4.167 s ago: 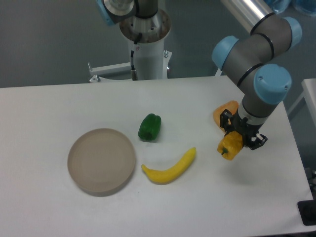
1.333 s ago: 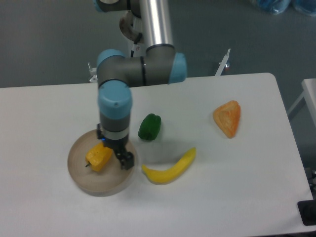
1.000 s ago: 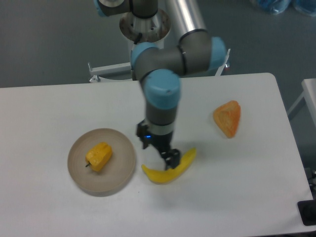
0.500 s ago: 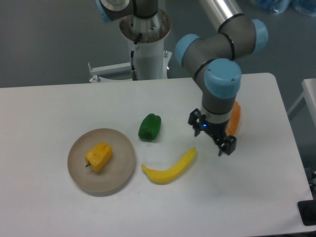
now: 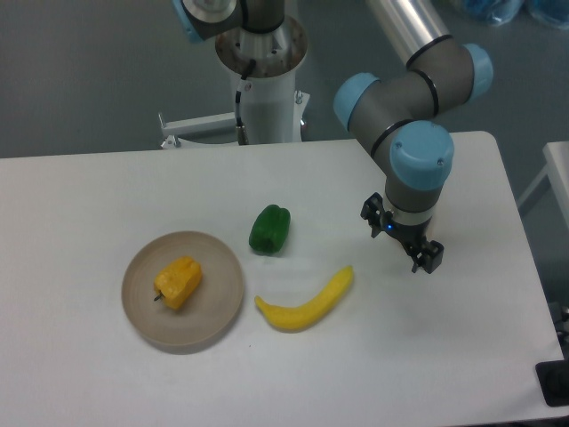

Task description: Place the yellow pepper on the plate

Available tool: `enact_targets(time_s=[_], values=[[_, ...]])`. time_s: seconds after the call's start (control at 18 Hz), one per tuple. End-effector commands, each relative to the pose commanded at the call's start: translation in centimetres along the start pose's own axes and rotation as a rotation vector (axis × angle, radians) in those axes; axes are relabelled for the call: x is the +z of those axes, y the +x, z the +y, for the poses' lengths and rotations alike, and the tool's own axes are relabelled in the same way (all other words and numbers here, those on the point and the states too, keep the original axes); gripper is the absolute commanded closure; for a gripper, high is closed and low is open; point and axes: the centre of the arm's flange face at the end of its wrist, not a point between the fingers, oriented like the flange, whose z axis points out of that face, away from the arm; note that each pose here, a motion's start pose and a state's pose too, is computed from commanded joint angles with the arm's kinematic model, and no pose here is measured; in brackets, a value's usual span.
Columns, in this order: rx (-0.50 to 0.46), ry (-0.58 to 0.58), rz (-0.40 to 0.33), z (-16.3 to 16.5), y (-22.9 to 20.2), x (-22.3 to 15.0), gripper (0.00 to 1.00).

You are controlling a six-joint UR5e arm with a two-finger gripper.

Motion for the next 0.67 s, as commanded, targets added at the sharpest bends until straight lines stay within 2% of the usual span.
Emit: enact_targets(time_s=[0.17, 0.67], values=[[0.000, 0.035, 0.006, -0.39, -0.10, 0.08, 0.00], [0.000, 0.034, 0.008, -0.38, -0.08, 0.10, 0.00]])
